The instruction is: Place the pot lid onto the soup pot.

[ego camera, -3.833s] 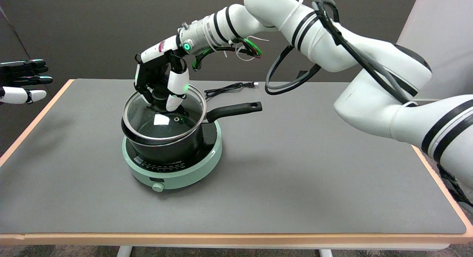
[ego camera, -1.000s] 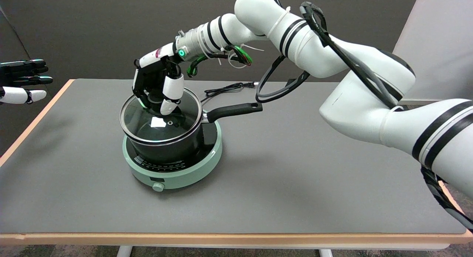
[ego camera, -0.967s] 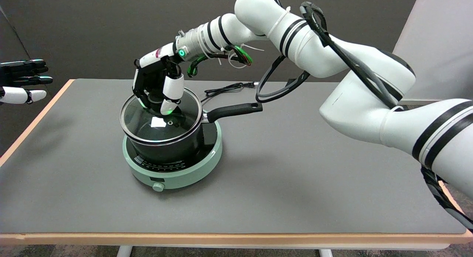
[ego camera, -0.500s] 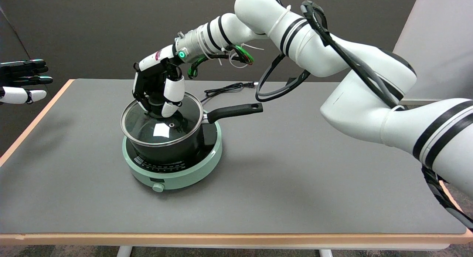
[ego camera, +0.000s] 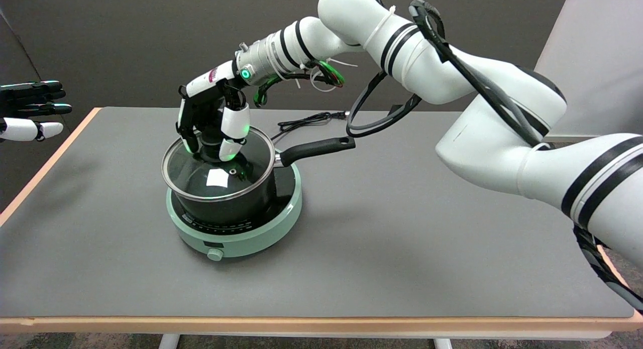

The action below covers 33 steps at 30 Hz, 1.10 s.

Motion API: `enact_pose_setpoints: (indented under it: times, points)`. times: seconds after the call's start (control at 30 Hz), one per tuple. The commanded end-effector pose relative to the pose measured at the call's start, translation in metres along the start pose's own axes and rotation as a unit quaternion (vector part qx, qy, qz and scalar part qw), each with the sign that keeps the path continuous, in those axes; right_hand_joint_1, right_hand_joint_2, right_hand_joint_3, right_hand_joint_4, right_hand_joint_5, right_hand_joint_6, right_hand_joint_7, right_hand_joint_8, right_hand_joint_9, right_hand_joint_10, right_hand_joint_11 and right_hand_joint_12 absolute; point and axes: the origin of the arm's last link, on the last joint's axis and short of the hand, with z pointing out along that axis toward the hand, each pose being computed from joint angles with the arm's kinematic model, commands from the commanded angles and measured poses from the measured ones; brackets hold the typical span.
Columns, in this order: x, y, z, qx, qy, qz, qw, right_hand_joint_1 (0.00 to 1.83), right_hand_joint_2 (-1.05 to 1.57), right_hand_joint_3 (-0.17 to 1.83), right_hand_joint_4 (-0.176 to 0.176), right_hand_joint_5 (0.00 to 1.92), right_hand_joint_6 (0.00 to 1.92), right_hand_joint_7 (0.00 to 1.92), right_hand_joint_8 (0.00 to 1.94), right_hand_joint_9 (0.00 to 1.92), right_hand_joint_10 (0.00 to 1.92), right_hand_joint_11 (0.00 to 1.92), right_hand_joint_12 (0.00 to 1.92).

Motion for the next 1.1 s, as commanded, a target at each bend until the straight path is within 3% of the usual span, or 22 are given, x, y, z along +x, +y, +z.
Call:
enact_pose_setpoints:
  times: [0.03, 0.3, 0.4, 0.5, 0.63, 0.73, 0.87, 1.1]
  points:
    - [0.0, 0.0, 0.001, 0.0, 0.004, -0.001, 1.0, 0.97, 0.79, 0.87, 0.166, 0.74, 0.55, 0.87, 0.86, 0.77, 1.36, 0.26, 1.79]
    - [-0.001, 0.002, 0.0, -0.002, 0.003, -0.002, 1.0, 0.96, 0.72, 0.88, 0.161, 0.7, 0.44, 0.9, 0.67, 0.81, 1.12, 0.19, 1.76]
    - [-0.001, 0.002, -0.001, -0.002, 0.003, -0.011, 1.0, 0.96, 0.67, 0.91, 0.152, 0.66, 0.41, 0.88, 0.57, 0.83, 0.93, 0.17, 1.72]
    - [-0.001, 0.004, -0.001, -0.004, 0.004, -0.012, 1.0, 0.98, 0.67, 0.88, 0.135, 0.64, 0.32, 0.87, 0.45, 0.81, 0.82, 0.25, 1.57]
    - [0.001, 0.005, -0.003, -0.006, 0.009, -0.031, 0.999, 0.91, 0.65, 0.96, 0.131, 0.58, 0.28, 0.8, 0.36, 0.76, 0.65, 0.45, 1.2]
    - [0.002, 0.007, -0.005, -0.01, 0.014, -0.036, 0.999, 0.91, 0.61, 0.99, 0.13, 0.54, 0.25, 0.74, 0.27, 0.69, 0.52, 0.49, 0.98]
    - [0.005, 0.009, -0.008, -0.014, 0.02, -0.044, 0.999, 0.89, 0.57, 1.02, 0.13, 0.49, 0.23, 0.66, 0.22, 0.62, 0.42, 0.45, 0.87]
    - [0.007, 0.014, -0.013, -0.021, 0.029, -0.05, 0.998, 0.87, 0.5, 1.0, 0.115, 0.42, 0.18, 0.54, 0.18, 0.52, 0.3, 0.44, 0.88]
